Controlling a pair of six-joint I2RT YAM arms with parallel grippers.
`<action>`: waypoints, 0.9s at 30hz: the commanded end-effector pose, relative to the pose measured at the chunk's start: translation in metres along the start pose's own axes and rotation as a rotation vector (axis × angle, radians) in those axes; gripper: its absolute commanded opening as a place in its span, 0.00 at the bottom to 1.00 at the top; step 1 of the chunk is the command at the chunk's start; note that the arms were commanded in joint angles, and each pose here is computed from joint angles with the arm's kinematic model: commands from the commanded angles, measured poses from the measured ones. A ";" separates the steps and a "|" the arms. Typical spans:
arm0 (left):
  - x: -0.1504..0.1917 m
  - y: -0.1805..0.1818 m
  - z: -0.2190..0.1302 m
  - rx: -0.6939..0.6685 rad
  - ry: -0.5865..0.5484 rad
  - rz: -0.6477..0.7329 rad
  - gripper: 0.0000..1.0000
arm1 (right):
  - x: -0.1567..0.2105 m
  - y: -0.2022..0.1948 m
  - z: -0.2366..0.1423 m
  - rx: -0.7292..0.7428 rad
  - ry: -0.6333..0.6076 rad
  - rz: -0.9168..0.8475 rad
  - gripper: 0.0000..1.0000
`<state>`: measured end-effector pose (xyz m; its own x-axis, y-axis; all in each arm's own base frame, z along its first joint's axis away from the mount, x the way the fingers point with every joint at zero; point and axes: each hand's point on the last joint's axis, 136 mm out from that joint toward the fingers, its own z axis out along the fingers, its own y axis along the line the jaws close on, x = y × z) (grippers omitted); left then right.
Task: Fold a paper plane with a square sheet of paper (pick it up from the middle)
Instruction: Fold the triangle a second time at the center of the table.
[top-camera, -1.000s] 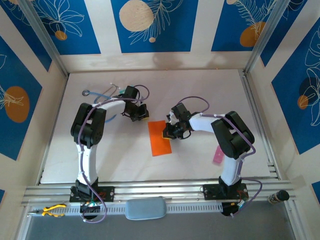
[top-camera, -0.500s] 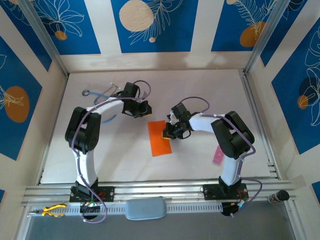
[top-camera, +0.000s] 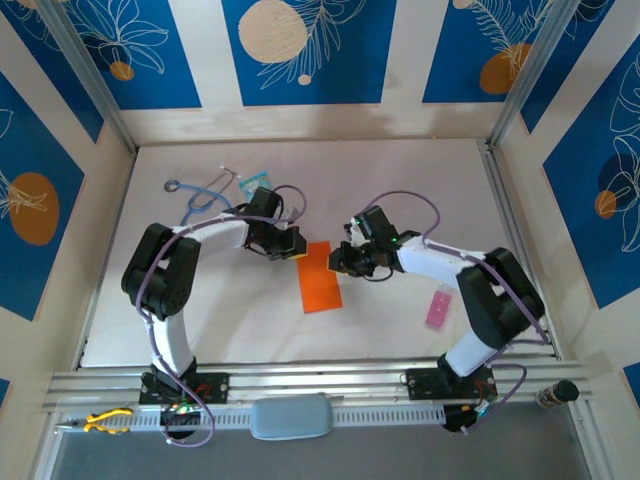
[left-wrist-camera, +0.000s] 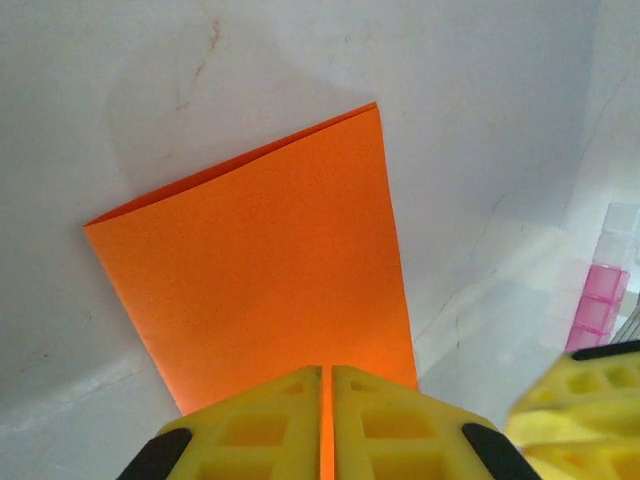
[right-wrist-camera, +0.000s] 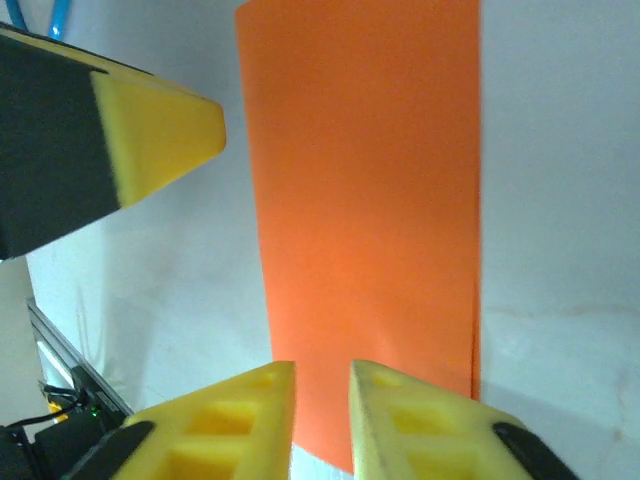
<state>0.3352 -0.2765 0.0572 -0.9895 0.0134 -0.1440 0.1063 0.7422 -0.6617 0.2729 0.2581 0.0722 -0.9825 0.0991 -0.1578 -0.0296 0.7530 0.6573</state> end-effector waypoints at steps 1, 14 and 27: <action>-0.002 -0.009 -0.005 0.030 -0.013 0.022 0.12 | 0.011 -0.014 -0.008 0.014 -0.014 0.069 0.28; -0.013 0.005 0.010 0.017 -0.008 -0.001 0.12 | 0.040 -0.022 -0.003 -0.002 0.048 0.152 0.32; 0.006 0.045 0.027 -0.035 0.035 -0.058 0.12 | 0.065 -0.035 0.009 0.022 0.102 0.247 0.36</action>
<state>0.3401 -0.2702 0.0200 -0.9948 -0.0017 -0.1016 0.0654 0.7549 -0.6525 0.2209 0.2425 0.0368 -0.9783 0.2051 0.0300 0.1754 0.7422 0.6469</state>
